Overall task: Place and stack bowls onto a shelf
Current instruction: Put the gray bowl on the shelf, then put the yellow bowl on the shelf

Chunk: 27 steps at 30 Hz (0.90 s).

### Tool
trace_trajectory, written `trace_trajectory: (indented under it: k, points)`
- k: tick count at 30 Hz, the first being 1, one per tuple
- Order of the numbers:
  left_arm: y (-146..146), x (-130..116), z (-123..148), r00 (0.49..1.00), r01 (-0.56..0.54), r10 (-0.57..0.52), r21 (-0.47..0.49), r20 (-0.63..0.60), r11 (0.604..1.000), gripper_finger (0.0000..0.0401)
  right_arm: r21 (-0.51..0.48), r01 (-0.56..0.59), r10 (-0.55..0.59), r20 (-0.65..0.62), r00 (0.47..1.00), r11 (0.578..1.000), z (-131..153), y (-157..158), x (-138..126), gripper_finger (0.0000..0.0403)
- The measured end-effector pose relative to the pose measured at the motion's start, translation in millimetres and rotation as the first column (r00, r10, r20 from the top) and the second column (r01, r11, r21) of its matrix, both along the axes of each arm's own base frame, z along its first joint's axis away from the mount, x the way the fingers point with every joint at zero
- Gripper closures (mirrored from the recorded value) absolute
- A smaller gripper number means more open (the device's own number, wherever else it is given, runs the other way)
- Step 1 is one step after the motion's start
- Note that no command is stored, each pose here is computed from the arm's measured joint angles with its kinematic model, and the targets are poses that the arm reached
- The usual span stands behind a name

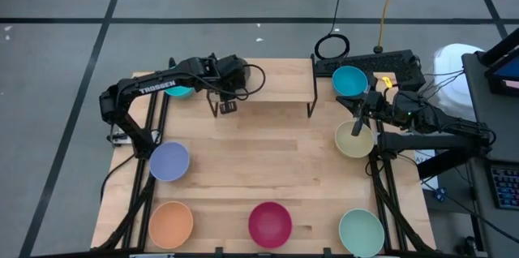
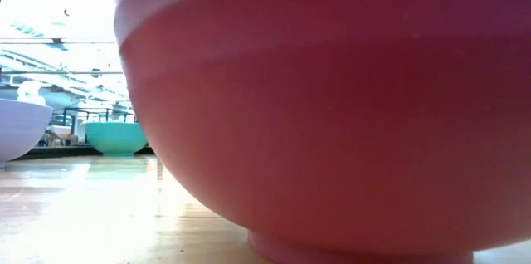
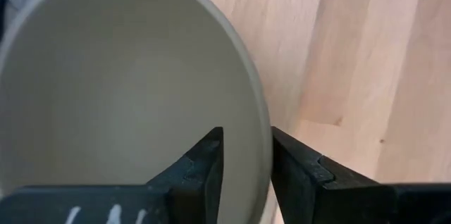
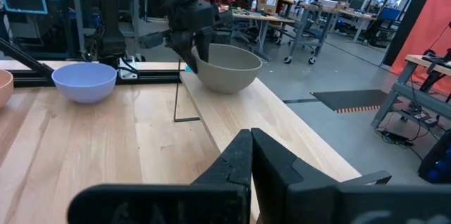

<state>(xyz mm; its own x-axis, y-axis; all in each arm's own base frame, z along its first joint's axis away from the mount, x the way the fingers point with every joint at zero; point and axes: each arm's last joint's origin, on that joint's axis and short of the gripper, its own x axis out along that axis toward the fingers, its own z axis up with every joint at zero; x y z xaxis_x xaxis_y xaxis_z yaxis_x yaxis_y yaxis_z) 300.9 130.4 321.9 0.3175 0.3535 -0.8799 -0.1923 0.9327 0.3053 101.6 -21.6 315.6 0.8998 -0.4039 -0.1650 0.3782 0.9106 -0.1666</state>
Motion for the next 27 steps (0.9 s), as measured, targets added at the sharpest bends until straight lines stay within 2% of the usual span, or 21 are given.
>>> trace_trajectory:
  k: [9, 15, 24, 27]
  points:
    - [-5, -13, 20, 0.998, 0.001, -0.004, 0.050, 0.057, 0.999, 0.0288, -0.008, -0.001, 0.001, -0.003, 1.000, 1.000, 0, 0, 0, 0.0403]
    - [-12, -23, 40, 0.987, -0.004, -0.010, 0.082, 0.162, 0.997, 0.0288, 0.002, 0.001, -0.001, 0.001, 1.000, 1.000, 0, 0, 0, 0.0403]
    - [-44, -41, 71, 0.951, 0.048, -0.074, 0.093, 0.301, 0.994, 0.0288, -0.007, 0.001, 0.000, 0.071, 0.997, 1.000, 7, 0, 1, 0.0403]
    - [-60, -49, 80, 0.931, 0.111, -0.125, 0.062, 0.344, 0.992, 0.0288, -0.028, -0.003, 0.004, 0.043, 0.999, 1.000, 5, 0, 1, 0.0403]
